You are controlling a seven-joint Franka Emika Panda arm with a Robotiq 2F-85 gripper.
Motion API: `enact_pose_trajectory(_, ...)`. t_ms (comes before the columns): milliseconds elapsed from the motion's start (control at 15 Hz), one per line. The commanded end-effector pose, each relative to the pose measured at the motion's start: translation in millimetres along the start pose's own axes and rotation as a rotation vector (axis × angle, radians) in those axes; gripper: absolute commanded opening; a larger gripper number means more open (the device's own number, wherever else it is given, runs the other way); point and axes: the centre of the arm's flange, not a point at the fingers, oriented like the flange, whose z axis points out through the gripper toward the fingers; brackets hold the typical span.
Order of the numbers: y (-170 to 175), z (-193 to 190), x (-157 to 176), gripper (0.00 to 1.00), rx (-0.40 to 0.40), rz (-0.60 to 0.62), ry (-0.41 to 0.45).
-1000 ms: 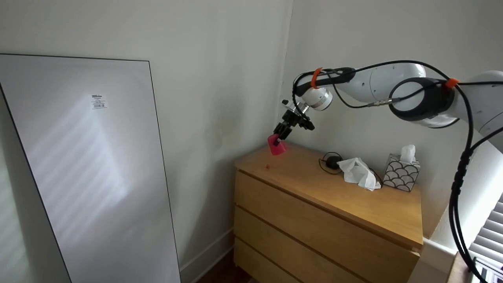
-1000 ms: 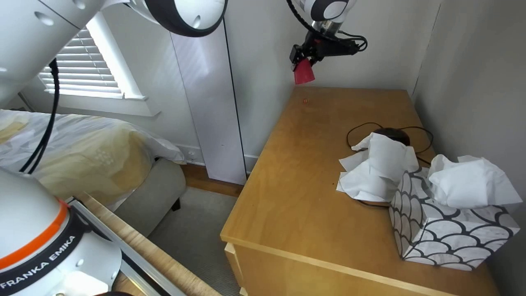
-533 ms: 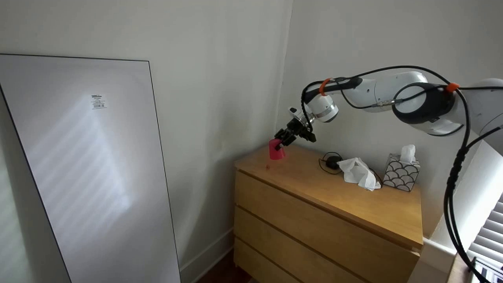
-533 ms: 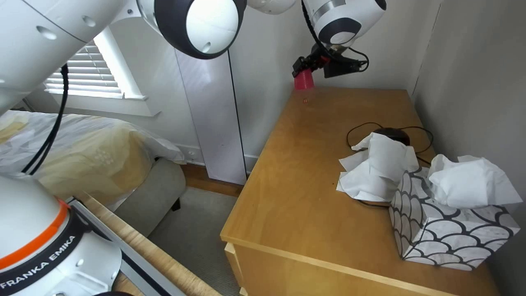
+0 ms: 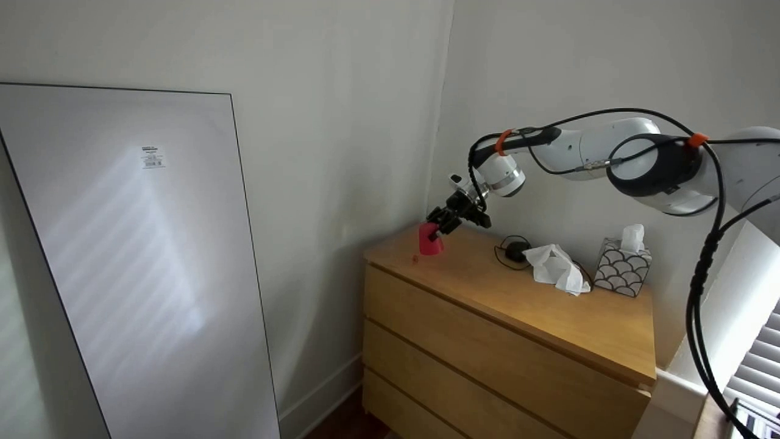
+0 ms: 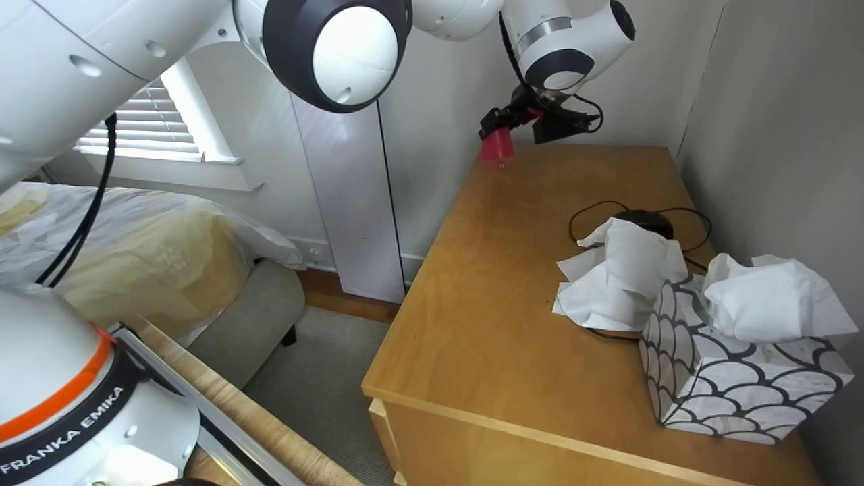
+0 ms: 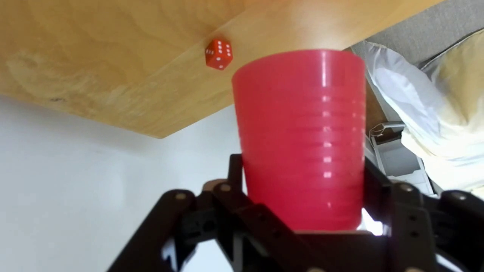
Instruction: Place the red cup upside down
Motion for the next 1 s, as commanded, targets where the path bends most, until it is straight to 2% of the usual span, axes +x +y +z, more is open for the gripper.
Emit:
enact_pose_trajectory(0,6.8,11.6,-9.9,0.46,0.000,-0.023,0.056)
enact_pose_trajectory(333,12.3,30.5,-21.4,0.46,0.005,-0.054,0.180)
enact_pose_trajectory(600,21.0,37.0,-32.9,0.46,-0.011,-0.091,0.205)
enact_pose_trajectory(933,32.6,32.7,-31.1,0.46,-0.061,-0.128,0.264)
